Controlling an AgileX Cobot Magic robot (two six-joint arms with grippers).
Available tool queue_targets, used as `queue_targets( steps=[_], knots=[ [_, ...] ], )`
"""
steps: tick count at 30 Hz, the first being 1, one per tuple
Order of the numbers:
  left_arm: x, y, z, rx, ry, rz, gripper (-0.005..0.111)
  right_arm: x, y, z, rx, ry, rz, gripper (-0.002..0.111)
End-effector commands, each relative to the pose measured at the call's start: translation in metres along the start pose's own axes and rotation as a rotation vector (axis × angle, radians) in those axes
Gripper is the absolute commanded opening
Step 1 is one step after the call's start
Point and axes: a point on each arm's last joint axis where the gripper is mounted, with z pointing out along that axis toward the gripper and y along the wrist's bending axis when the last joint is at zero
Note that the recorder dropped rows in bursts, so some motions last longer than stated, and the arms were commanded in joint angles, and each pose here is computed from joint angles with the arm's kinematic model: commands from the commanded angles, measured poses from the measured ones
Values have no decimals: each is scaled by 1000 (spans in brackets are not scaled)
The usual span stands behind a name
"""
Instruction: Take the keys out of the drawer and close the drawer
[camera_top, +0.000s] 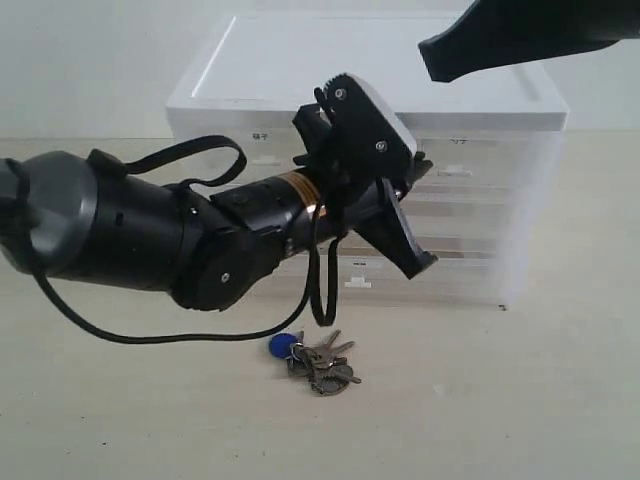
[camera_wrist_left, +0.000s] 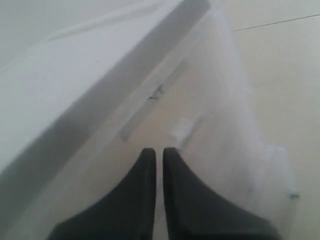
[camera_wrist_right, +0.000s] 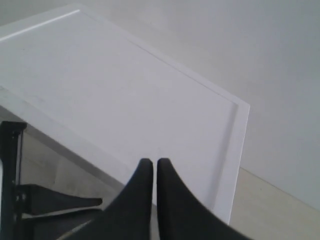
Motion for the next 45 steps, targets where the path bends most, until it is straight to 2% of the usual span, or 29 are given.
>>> queue_targets(
  steps=[1, 7, 13, 18, 22, 26, 30, 37, 39, 41, 43, 45],
  knots=[
    [-5, 7, 12, -59, -4, 14, 5, 0, -2, -2, 3, -2, -7, 0],
    [-4, 5, 15, -33, 34, 10, 5, 0, -2, -2, 3, -2, -9, 0],
    [-16, 8, 6, -3, 67, 7, 5, 0, -2, -2, 3, -2, -9, 0],
    [-36, 1, -14, 25, 36, 18, 5, -1, -5, -8, 1, -12, 5, 0],
    [-41, -4, -35, 47, 26, 32, 5, -2, -9, -15, -4, -27, 17, 0],
    [-21, -19, -46, 167, 167, 90, 5, -4, -13, -21, -2, -44, 28, 0],
    [17, -40, -32, 266, 283, 155, 5, -4, -12, -21, -9, -46, 33, 0],
    [41, -52, -9, 303, 342, 185, 5, -4, -12, -21, -10, -43, 15, 0],
    [42, -45, 0, 279, 331, 186, 5, -4, -12, -21, -10, -43, 15, 0],
    [51, -26, 14, 241, 364, 169, 5, -4, -12, -21, -11, -42, 17, 0],
    [59, -23, 19, 253, 420, 165, 5, -4, -12, -21, -11, -42, 17, 0],
    [59, -23, 19, 253, 420, 167, 5, -4, -12, -21, -11, -42, 17, 0]
  ],
)
